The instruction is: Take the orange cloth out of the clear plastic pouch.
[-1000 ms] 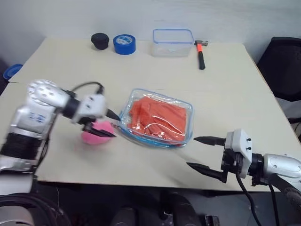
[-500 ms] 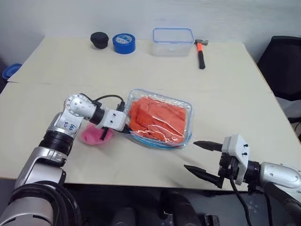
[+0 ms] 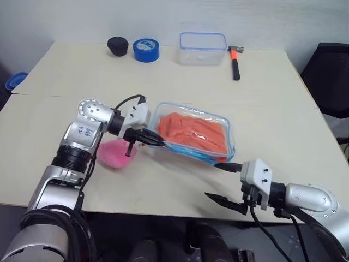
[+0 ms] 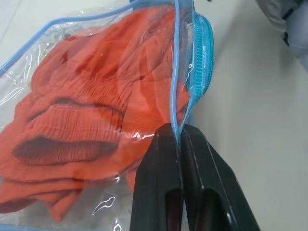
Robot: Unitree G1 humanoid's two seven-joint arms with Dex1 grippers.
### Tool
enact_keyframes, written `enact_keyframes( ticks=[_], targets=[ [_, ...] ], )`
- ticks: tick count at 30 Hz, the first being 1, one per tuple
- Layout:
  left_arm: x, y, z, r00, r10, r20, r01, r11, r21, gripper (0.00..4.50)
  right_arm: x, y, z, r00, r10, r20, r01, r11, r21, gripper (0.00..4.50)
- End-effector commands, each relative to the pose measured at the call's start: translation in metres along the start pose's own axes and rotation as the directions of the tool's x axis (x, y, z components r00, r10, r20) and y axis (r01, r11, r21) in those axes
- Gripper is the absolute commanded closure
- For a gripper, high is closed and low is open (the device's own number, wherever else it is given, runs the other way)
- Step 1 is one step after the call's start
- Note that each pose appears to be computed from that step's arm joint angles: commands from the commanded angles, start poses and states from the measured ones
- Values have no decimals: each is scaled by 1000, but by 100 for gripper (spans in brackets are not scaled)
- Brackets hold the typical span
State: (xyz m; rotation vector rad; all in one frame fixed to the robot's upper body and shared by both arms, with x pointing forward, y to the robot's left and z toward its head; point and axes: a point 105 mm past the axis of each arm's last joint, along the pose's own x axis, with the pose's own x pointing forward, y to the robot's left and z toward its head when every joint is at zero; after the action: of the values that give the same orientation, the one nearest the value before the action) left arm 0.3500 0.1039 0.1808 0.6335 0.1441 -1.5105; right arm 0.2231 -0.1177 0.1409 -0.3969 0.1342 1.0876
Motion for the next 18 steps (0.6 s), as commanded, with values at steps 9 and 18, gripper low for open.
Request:
enact_keyframes(
  ticks=[9,18],
  targets=[
    [-13,-1,-11,986,56,-154,-15,966,257,266,0,-4,11,999,-31,35,33,998,-44,8],
    [-19,10,-11,982,119,-145,-70,948,310,266,-3,-9,15,998,-56,40,57,998,-39,8]
  ],
)
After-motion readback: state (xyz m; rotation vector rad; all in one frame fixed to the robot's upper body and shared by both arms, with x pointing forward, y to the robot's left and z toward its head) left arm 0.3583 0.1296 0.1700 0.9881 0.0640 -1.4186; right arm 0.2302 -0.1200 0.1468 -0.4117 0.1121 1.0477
